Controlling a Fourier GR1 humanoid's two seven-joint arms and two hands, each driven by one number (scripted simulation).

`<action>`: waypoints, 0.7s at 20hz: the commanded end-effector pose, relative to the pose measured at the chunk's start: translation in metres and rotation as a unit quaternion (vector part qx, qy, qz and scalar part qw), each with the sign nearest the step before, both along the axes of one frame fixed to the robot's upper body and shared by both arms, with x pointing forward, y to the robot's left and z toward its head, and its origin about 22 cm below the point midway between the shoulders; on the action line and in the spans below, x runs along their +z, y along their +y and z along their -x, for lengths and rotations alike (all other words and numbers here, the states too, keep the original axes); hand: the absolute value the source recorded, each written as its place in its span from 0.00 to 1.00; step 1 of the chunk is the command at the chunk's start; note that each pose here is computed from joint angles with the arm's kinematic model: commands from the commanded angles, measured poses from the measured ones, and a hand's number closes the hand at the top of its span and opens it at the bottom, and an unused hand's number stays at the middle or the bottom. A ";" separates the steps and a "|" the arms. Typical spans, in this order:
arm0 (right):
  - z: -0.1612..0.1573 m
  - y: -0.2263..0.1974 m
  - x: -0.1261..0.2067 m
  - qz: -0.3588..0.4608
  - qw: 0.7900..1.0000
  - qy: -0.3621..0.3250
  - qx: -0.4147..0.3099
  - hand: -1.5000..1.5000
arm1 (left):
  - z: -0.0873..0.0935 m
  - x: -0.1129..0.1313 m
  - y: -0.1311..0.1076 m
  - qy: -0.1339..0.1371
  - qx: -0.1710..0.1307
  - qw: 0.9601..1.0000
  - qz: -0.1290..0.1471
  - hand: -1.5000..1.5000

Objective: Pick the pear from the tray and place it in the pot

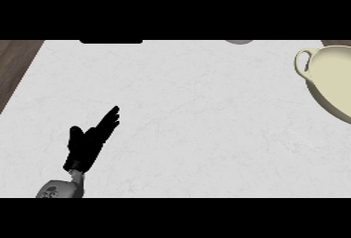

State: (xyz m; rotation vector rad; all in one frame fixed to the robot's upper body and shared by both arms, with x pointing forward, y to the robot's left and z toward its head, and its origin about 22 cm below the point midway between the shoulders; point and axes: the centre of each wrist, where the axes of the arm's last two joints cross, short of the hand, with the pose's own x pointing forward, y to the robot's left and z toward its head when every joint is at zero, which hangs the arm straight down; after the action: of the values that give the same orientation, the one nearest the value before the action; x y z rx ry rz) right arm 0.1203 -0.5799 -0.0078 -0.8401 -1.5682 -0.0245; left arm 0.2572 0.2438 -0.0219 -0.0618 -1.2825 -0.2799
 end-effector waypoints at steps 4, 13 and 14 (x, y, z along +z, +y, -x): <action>-0.027 -0.016 0.047 0.102 0.995 0.005 -0.021 1.00 | 0.010 -0.006 0.004 -0.001 -0.001 1.000 -0.005 0.50; -0.112 0.007 0.124 0.143 0.988 0.044 -0.023 1.00 | -0.009 0.002 0.006 0.007 -0.003 1.000 0.001 0.50; -0.123 0.017 0.127 0.149 0.987 0.054 -0.027 1.00 | -0.012 0.008 -0.010 0.009 -0.002 1.000 0.000 0.50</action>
State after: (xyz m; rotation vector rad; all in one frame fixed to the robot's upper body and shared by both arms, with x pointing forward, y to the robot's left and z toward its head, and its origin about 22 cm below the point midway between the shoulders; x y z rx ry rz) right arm 0.2098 -0.5818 0.0957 -1.0653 -1.4961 0.1842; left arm 0.2638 0.2432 -0.0221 -0.0603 -1.2711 -0.2835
